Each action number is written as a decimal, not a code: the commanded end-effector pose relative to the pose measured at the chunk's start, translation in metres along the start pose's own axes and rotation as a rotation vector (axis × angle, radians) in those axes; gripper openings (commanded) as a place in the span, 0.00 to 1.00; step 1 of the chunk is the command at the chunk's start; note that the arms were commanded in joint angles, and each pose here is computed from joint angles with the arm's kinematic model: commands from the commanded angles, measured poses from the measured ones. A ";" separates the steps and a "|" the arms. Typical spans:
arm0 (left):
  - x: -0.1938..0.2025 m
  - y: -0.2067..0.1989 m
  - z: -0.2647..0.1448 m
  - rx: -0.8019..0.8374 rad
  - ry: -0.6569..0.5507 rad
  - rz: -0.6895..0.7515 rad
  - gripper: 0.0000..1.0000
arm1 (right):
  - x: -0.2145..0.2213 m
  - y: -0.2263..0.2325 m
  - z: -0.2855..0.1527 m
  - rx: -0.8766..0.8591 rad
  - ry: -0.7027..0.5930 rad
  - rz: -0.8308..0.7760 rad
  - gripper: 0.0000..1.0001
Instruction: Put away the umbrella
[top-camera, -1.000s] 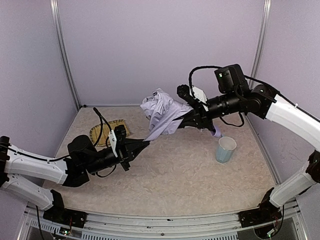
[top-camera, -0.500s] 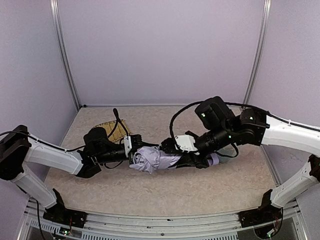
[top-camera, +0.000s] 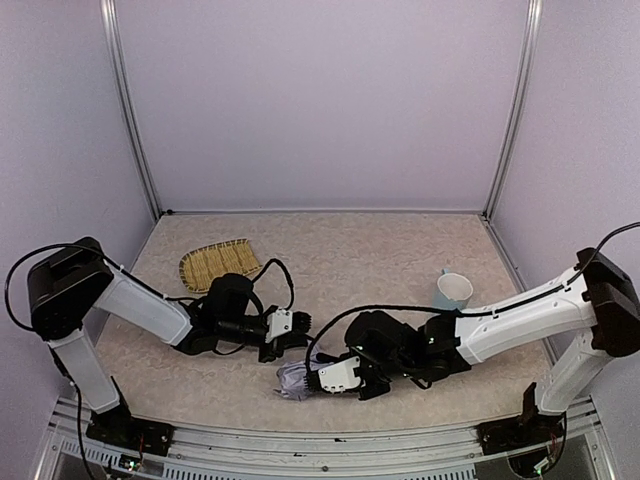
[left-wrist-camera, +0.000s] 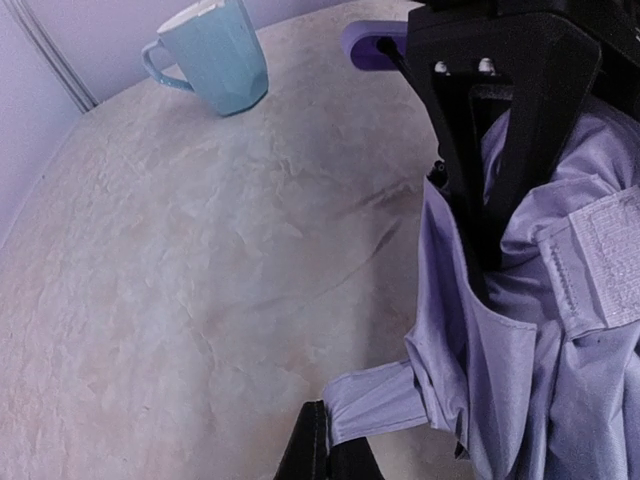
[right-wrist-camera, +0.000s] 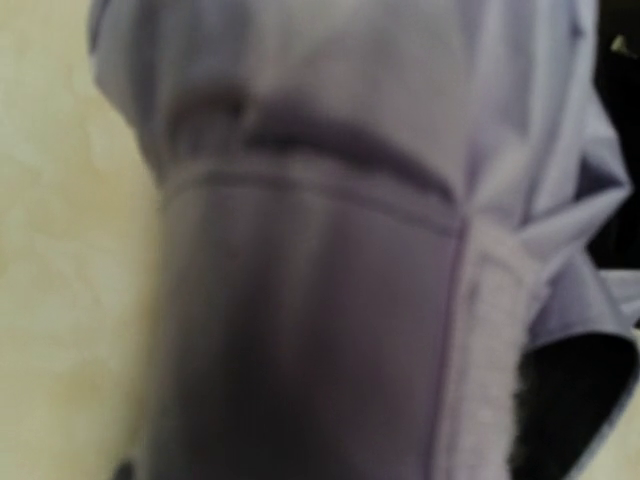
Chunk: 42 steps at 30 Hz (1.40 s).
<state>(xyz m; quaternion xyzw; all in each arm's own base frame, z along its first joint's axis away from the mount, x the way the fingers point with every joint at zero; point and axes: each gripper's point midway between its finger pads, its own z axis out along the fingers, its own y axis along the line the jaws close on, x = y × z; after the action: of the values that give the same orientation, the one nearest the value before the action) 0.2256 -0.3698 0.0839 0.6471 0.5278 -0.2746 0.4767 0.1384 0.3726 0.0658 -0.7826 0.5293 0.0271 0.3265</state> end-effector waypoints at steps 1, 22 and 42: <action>-0.028 0.085 -0.022 -0.405 -0.048 0.132 0.00 | 0.051 0.126 0.008 -0.441 0.136 -0.114 0.00; 0.028 0.132 -0.002 -0.721 0.204 0.003 0.00 | 0.106 0.106 0.042 -0.184 0.313 -0.257 0.00; -0.029 0.076 -0.051 -0.729 0.257 -0.184 0.64 | 0.124 0.107 0.043 -0.199 0.440 -0.218 0.00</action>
<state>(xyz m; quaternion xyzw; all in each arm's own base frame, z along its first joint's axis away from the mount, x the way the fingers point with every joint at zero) 0.3306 -0.3303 0.0976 0.4437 0.7185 0.0343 0.5345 0.1714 0.3607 0.0187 -0.7537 0.5297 -0.1266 0.3679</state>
